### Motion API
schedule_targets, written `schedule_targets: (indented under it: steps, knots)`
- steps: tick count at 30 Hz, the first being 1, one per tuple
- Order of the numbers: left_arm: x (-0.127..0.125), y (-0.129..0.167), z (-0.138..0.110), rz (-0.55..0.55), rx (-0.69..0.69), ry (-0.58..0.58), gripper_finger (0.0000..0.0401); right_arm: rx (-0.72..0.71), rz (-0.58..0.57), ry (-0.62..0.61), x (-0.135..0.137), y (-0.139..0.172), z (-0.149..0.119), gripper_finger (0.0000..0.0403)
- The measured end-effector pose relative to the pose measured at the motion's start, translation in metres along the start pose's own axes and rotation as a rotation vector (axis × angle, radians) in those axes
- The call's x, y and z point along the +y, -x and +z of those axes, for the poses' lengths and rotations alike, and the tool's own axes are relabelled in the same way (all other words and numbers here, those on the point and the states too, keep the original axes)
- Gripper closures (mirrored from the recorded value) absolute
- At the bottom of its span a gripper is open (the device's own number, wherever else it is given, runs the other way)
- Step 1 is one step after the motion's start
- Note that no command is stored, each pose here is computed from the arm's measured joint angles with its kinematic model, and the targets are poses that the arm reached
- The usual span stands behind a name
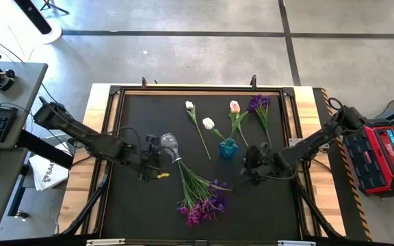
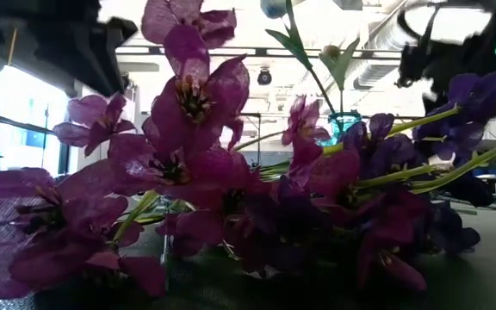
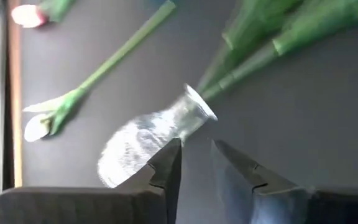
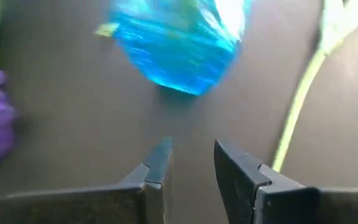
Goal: Sort flowers into vase by color
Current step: Put the pink flowers into the transparent vase, then put the transparent vase containing the purple and pink flowers on the table upright
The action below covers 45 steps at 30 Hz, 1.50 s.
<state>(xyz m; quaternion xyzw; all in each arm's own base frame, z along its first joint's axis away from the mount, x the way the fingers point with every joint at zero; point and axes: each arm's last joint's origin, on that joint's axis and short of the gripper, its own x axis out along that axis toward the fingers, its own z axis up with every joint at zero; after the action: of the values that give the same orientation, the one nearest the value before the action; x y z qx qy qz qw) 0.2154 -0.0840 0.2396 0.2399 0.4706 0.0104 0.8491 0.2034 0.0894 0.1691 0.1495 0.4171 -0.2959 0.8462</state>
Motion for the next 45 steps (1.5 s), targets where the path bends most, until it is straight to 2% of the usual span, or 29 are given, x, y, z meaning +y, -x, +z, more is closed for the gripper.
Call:
schedule_targets:
  steps: [4, 8, 12, 16, 19, 22, 24, 26, 33, 41, 45]
  knots:
    - [-0.001, -0.022, 0.003, -0.078, 0.070, -0.072, 0.0290, -0.073, 0.040, 0.081, 0.015, 0.019, 0.006, 0.0319]
    - [0.005, -0.035, 0.017, -0.123, 0.091, -0.141, 0.0251, -0.145, 0.089, 0.120, 0.028, 0.036, 0.008, 0.0319]
    - [0.006, -0.046, 0.028, -0.132, 0.104, -0.291, 0.0220, -0.171, 0.269, 0.156, 0.051, 0.056, 0.008, 0.0319]
    - [0.003, -0.060, 0.029, -0.137, 0.139, -0.423, 0.0205, -0.159, 0.442, 0.161, 0.080, 0.071, 0.003, 0.0319]
    - [0.003, -0.071, 0.028, -0.104, 0.180, -0.470, 0.0202, -0.072, 0.554, 0.230, 0.104, 0.064, -0.004, 0.0318]
    - [0.004, -0.079, 0.027, -0.108, 0.210, -0.494, 0.0202, 0.049, 0.686, 0.261, 0.128, 0.039, -0.014, 0.0318]
    - [0.004, -0.085, 0.025, -0.118, 0.227, -0.506, 0.0202, 0.053, 0.740, 0.287, 0.140, 0.022, -0.019, 0.0318]
    - [0.005, -0.090, 0.024, -0.118, 0.246, -0.522, 0.0202, 0.031, 0.738, 0.310, 0.147, 0.006, -0.022, 0.0318]
    - [0.006, -0.117, 0.022, -0.096, 0.284, -0.561, 0.0202, -0.029, 0.559, 0.327, 0.141, -0.039, -0.011, 0.0318]
    - [0.003, -0.145, 0.016, -0.071, 0.363, -0.579, 0.0203, -0.123, 0.420, 0.280, 0.128, -0.060, 0.012, 0.0318]
    - [0.001, -0.147, 0.014, -0.085, 0.371, -0.547, 0.0224, -0.143, 0.388, 0.268, 0.125, -0.065, 0.019, 0.0318]
